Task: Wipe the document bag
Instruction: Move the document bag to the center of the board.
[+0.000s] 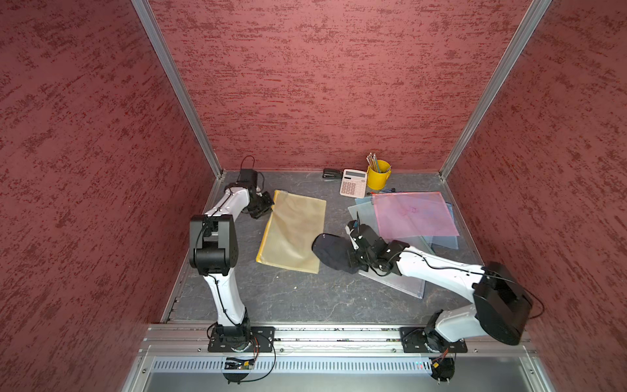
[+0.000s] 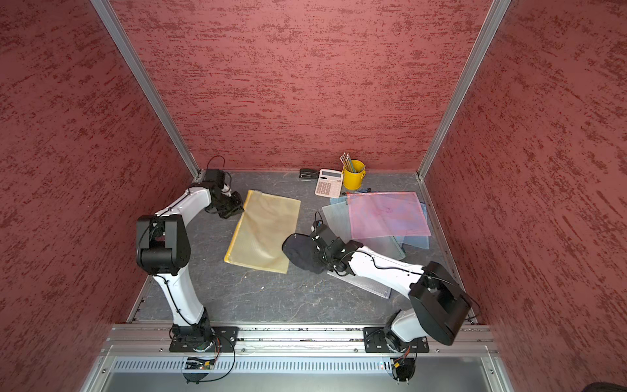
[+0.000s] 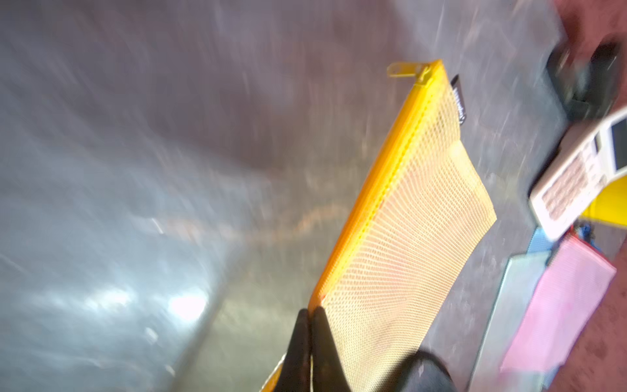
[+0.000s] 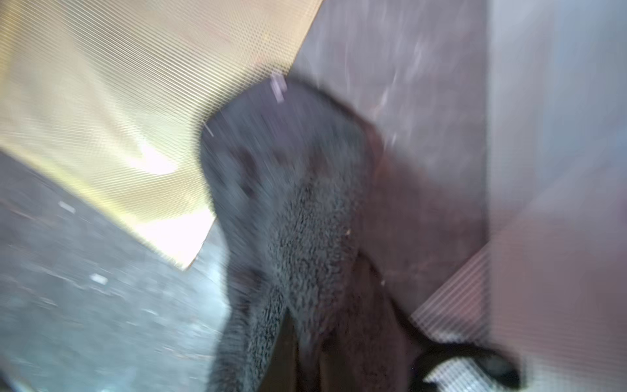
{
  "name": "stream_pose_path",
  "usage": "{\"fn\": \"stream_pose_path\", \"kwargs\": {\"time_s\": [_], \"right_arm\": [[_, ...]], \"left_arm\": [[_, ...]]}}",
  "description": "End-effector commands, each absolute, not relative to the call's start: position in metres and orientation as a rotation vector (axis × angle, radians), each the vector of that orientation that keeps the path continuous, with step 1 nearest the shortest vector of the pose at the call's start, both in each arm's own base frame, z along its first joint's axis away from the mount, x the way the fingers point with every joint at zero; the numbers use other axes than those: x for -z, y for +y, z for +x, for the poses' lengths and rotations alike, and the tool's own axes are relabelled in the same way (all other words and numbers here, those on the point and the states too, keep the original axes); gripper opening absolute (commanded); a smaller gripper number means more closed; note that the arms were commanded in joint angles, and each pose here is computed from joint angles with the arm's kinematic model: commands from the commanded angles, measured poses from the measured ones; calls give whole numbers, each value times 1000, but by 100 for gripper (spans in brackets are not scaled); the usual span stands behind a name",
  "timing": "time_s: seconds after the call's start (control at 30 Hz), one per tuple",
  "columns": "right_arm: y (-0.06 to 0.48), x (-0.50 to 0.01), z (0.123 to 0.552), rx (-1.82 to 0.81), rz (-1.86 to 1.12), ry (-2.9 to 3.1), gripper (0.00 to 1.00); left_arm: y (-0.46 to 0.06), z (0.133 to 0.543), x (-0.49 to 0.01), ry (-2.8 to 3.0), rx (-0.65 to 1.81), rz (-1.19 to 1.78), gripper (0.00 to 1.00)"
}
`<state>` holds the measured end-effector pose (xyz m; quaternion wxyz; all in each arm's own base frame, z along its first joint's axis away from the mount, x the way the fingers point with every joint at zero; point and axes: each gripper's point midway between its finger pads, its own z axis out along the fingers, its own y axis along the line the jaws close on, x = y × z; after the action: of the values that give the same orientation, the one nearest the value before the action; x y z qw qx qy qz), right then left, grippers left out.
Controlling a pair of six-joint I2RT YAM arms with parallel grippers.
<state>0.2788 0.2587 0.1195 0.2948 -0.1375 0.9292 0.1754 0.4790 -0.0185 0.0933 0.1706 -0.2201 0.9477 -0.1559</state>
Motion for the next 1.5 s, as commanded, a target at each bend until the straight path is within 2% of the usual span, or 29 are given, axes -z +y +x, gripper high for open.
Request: {"fn": "stream_pose_path", "kwargs": {"time_s": [0.0, 0.1, 0.3, 0.37, 0.43, 0.47, 0.57, 0.73, 0.93, 1.1, 1.27, 1.47], "right_arm": [[251, -167, 313, -446, -234, 2356, 0], [253, -175, 321, -474, -217, 2349, 0], [254, -201, 335, -488, -191, 2302, 0], [252, -211, 341, -488, -180, 2284, 0], [246, -223, 348, -481, -170, 2257, 0], [242, -230, 352, -482, -164, 2243, 0], [224, -252, 364, -475, -130, 2205, 0], [171, -282, 384, -385, -42, 2162, 0], [78, -309, 397, -227, 147, 2100, 0], [14, -317, 394, -102, 292, 2059, 0], [-30, -272, 390, -1, 420, 2087, 0], [-29, -191, 402, -52, 463, 2158, 0]], "left_arm": [[18, 485, -84, 2827, 134, -367, 0], [42, 509, -76, 2836, -8, -321, 0], [73, 537, -65, 2794, -79, -356, 0], [71, 540, -74, 2780, -77, -359, 19], [63, 540, -90, 2764, -69, -354, 49], [59, 538, -101, 2753, -71, -359, 59], [41, 528, -138, 2710, -8, -396, 72], [-45, 500, -174, 2700, 212, -275, 77], [-191, 462, -156, 2784, 428, -18, 79], [-279, 442, -132, 2826, 543, 138, 80], [-349, 434, -121, 2832, 668, 243, 82], [-408, 438, -104, 2820, 884, 193, 84]]}}
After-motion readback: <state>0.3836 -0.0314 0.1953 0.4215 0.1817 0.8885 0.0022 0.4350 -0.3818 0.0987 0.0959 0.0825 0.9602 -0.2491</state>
